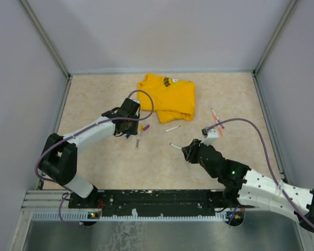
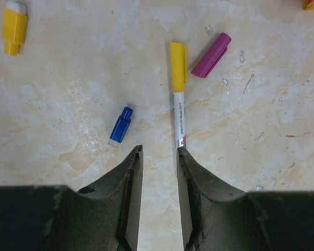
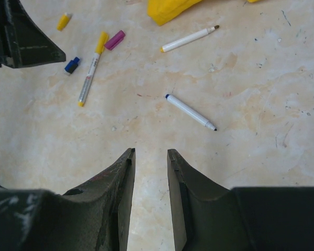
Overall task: Insert the pens into the pen caps
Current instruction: Place the pen at the center of the board, then pick up the pen from the center of the board.
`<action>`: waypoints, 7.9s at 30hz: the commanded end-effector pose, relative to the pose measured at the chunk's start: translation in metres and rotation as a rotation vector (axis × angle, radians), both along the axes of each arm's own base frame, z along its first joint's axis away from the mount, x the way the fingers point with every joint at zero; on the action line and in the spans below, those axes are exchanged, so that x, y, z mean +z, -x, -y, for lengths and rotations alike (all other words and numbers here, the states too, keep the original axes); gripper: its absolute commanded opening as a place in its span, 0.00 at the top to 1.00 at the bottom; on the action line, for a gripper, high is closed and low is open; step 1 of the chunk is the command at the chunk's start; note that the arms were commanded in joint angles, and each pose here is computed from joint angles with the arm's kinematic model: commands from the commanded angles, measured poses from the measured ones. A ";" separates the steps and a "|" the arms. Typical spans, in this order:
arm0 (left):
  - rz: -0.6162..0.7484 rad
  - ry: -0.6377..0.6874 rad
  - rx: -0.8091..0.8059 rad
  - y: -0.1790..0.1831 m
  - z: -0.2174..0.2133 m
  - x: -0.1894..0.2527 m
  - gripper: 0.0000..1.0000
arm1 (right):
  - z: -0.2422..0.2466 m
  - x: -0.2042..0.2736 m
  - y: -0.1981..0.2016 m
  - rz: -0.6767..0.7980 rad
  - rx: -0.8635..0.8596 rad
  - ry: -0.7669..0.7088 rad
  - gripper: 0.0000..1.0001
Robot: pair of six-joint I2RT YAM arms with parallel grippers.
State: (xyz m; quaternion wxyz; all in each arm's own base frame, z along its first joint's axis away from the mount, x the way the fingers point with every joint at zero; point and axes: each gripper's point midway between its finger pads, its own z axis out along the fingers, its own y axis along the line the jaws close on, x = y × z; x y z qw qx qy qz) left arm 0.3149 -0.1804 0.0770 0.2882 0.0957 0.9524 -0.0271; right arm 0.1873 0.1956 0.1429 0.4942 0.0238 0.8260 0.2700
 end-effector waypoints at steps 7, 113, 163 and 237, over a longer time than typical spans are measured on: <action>0.164 0.172 -0.297 -0.005 0.044 0.058 0.62 | 0.010 -0.006 -0.008 -0.103 -0.107 0.155 0.69; 0.304 0.143 -0.251 0.019 0.016 0.078 0.58 | 0.207 -0.114 -0.202 -0.664 -0.210 0.560 0.93; 0.325 0.166 -0.238 0.019 0.016 0.085 0.58 | 0.164 -0.030 -0.196 -0.344 -0.277 0.473 0.97; 0.375 0.816 -0.289 0.066 0.078 0.142 0.45 | -0.168 0.126 -0.026 0.191 0.549 -0.562 0.99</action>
